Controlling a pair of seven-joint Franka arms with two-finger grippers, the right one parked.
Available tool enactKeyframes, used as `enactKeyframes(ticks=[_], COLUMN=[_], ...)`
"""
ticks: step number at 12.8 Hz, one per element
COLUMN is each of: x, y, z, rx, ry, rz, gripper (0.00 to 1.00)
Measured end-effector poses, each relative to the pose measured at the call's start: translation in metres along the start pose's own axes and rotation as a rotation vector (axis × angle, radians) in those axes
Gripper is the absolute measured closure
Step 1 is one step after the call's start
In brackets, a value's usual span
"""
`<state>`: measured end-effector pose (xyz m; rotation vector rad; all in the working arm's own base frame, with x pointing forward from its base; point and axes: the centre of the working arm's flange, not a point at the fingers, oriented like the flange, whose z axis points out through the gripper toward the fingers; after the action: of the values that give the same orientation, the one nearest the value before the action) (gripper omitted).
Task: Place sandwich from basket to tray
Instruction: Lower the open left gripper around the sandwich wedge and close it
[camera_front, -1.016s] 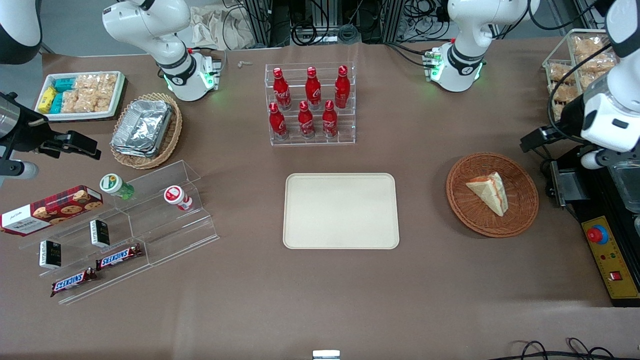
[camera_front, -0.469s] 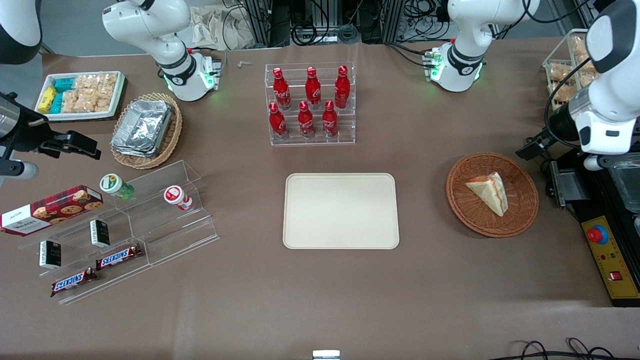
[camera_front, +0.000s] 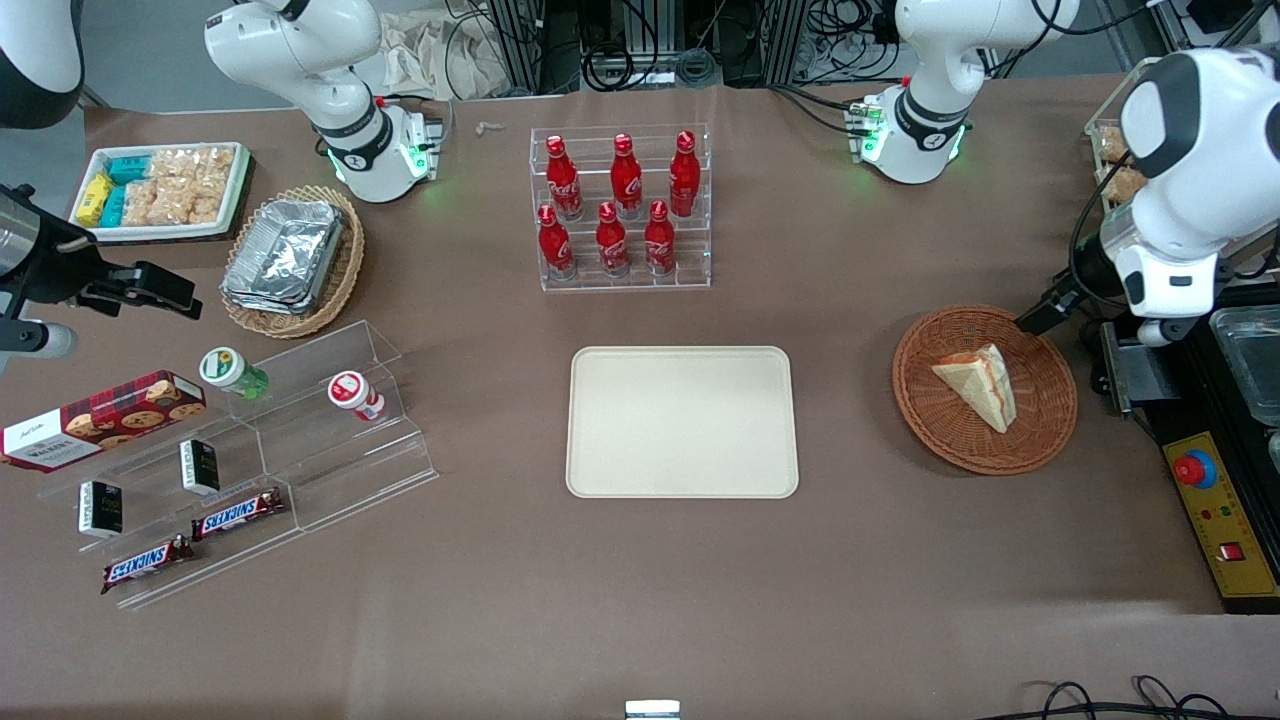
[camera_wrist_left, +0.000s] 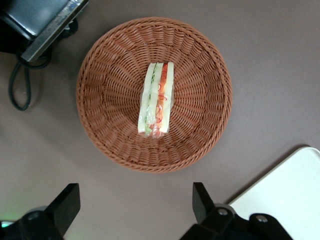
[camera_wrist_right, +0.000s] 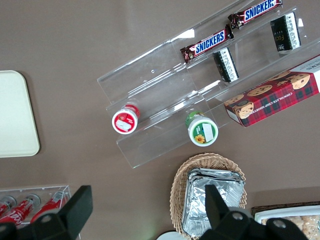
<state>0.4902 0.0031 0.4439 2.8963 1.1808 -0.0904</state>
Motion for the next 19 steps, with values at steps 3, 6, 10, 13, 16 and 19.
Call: enactKeyframes(ticks=[3, 6, 10, 13, 16, 19], x=[0.007, 0.016, 0.017, 0.019, 0.022, 0.025], y=[-0.006, -0.006, -0.008, -0.006, -0.005, -0.004], z=[0.03, 0.07, 0.121, 0.138, 0.156, 0.17], rx=[-0.017, -0.013, 0.007, 0.02, 0.03, 0.033], ry=[0.017, 0.022, 0.015, 0.008, 0.005, 0.008], rz=[-0.023, -0.035, -0.038, -0.039, -0.038, -0.038], gripper=[0.0, 0.0, 0.0, 0.0, 0.0, 0.0])
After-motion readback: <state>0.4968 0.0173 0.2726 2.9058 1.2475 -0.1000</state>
